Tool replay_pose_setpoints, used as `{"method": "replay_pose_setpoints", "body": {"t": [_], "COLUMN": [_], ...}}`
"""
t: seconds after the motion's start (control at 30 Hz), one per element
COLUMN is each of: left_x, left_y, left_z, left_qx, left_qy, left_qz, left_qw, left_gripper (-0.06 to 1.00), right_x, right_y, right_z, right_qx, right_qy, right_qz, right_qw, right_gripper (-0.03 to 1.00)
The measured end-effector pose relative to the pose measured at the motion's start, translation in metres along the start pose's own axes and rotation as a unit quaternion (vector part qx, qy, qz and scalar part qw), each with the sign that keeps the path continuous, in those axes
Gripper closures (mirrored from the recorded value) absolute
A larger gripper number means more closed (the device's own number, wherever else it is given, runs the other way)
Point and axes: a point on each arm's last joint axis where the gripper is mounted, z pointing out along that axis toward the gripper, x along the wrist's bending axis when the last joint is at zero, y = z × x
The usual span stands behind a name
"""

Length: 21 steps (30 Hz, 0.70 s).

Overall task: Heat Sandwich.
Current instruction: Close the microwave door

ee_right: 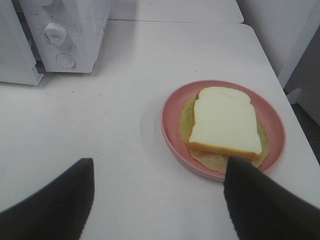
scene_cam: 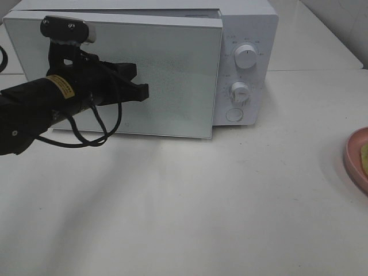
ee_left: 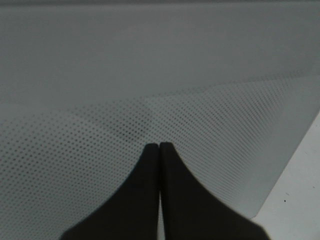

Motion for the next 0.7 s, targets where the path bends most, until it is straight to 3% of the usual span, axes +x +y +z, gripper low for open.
{"method": "replay_pose_setpoints", "body": {"t": [0.17, 0.7], "left_x": [-0.001, -0.022], "left_y": [0.005, 0.003], "left_z": [0.011, 0.043], "left_qx": [-0.004, 0.028], "left_qy": [0.006, -0.023], "left_qz": [-0.008, 0.008], "left_qw": [1.000, 0.999], "left_gripper": [0.94, 0.94], "right_x": [0.000, 0.000], "right_y": [0.000, 0.000], "right_z": [0.000, 0.000], "right_qx": [0.000, 0.000], "right_qy": [0.000, 0.000], "right_qz": [0.000, 0.000], "right_qw": [1.000, 1.000], "right_gripper": [0.26, 0.26]}}
